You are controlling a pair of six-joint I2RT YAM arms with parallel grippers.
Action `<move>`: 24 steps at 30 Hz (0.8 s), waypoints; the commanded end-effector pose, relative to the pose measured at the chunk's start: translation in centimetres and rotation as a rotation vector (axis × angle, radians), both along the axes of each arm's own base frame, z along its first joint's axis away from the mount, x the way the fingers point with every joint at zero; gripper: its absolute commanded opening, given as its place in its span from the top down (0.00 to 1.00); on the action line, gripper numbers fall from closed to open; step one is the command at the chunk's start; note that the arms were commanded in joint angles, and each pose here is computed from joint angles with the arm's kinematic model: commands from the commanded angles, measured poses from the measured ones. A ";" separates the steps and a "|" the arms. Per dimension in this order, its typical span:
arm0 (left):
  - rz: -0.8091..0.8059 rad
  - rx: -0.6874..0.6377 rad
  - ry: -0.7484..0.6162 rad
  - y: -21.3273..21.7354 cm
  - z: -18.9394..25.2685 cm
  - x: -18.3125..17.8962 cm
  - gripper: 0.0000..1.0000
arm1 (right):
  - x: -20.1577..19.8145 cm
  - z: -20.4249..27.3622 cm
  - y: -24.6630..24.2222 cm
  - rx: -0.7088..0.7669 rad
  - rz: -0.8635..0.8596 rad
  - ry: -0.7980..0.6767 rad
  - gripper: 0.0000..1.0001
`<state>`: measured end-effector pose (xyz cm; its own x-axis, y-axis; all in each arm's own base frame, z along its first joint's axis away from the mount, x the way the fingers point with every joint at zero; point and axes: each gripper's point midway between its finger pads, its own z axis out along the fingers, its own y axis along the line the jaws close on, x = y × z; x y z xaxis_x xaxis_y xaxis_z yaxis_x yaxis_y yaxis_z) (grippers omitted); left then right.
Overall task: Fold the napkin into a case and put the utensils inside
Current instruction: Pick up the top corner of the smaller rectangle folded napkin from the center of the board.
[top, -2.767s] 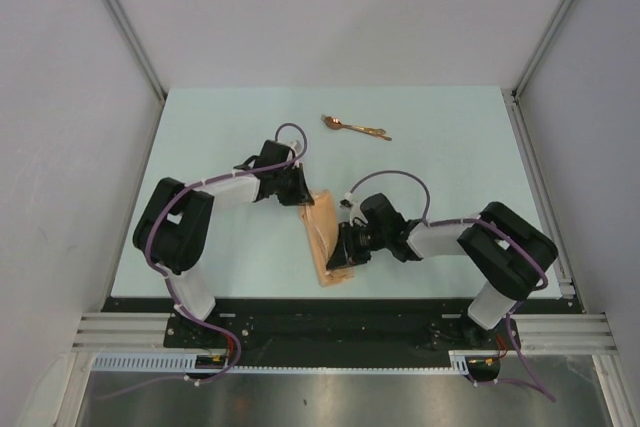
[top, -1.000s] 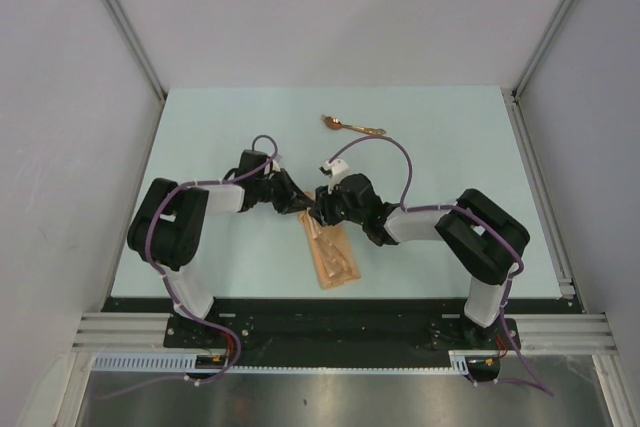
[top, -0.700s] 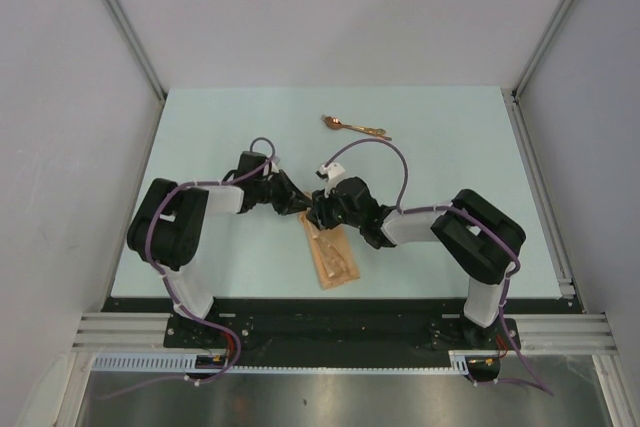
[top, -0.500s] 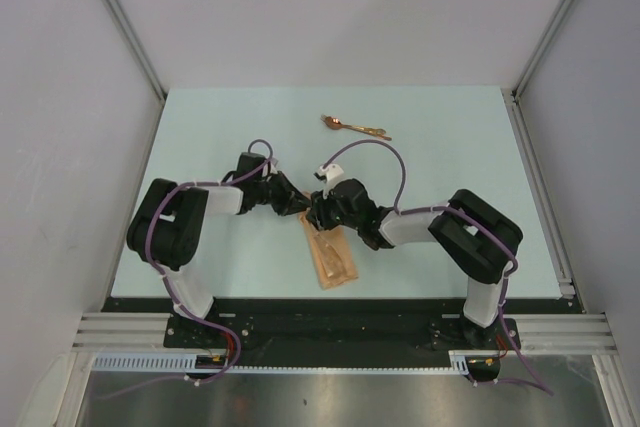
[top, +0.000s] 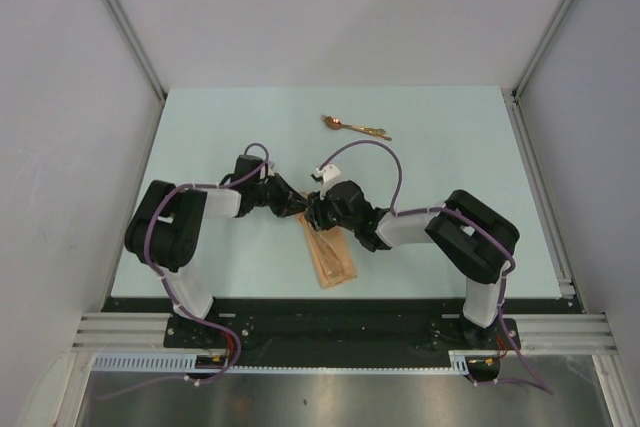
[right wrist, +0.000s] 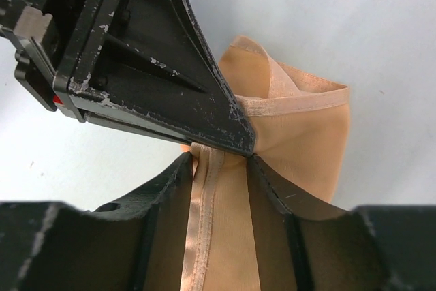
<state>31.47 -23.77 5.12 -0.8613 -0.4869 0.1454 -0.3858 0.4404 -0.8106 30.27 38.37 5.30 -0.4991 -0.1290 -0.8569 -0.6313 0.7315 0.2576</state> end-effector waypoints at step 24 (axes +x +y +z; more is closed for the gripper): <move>-0.087 0.374 -0.300 4.1 3.7 2.2 0.34 | 1.3 2.6 0.9 0.043 -0.023 -0.068 1.00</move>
